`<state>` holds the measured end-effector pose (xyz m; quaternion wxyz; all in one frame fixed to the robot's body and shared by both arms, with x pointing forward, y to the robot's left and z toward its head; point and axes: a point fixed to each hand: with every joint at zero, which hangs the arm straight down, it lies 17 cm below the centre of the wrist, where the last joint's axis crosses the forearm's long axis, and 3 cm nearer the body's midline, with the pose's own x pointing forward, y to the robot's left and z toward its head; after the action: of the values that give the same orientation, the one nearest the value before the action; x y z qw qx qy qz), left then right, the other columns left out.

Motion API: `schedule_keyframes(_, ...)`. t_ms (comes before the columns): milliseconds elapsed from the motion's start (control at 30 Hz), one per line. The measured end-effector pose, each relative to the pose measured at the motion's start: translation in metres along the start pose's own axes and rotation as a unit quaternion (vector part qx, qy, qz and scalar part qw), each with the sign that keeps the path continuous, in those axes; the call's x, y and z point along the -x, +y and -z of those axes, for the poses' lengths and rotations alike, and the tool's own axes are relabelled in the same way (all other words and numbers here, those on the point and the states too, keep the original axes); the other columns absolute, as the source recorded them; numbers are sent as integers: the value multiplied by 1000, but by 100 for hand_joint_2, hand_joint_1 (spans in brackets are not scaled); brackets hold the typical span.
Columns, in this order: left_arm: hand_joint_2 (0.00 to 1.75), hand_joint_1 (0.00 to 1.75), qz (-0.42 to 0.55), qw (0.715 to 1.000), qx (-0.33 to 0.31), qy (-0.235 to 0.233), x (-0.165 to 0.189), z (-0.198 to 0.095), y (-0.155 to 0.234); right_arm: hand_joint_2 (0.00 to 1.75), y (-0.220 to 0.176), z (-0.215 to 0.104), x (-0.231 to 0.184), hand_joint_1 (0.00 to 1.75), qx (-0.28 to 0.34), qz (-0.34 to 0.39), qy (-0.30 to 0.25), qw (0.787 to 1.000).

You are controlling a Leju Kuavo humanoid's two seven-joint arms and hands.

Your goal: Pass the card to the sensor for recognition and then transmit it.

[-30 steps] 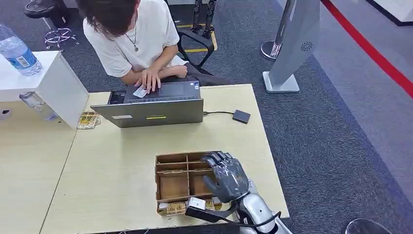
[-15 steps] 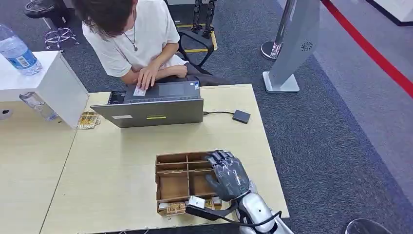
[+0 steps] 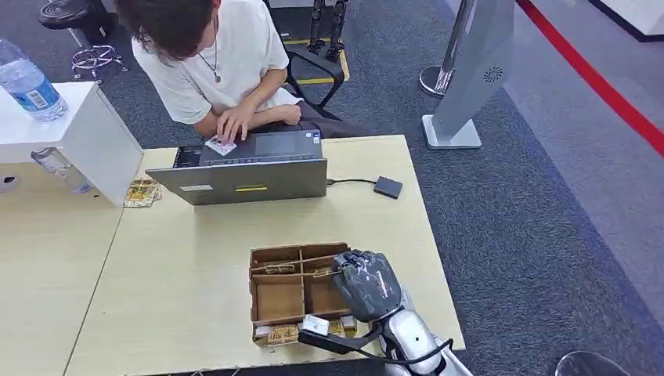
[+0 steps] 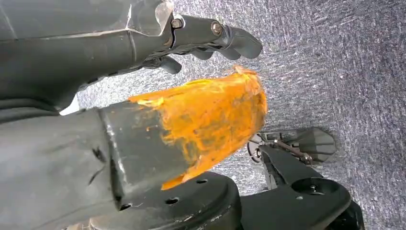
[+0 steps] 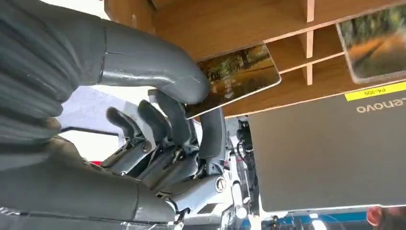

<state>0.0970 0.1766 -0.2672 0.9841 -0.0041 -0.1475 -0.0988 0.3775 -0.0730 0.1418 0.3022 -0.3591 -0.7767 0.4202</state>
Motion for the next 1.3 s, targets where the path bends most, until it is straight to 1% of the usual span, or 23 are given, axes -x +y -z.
schedule_keyframes(33,0,0,0,1000,0,0,0,0,0,175,0,0,0,175,1,-2,-1,1000)
schedule_keyframes(167,0,0,1,1000,0,0,0,0,0,175,-10,4,-6,175,16,-7,-11,1000)
schedule_keyframes(467,0,0,-1,1000,-1,1,1,0,1,175,-52,11,-30,175,72,-3,-43,996)
schedule_keyframes(900,0,0,-5,1000,-3,2,1,0,2,175,-103,17,-46,175,139,7,-62,988)
schedule_keyframes(1100,0,0,-2,1000,-3,2,1,0,1,175,-125,26,-50,175,173,17,-65,983)
schedule_keyframes(1300,0,0,4,1000,-1,1,1,0,-1,175,-147,42,-46,175,209,13,-63,976)
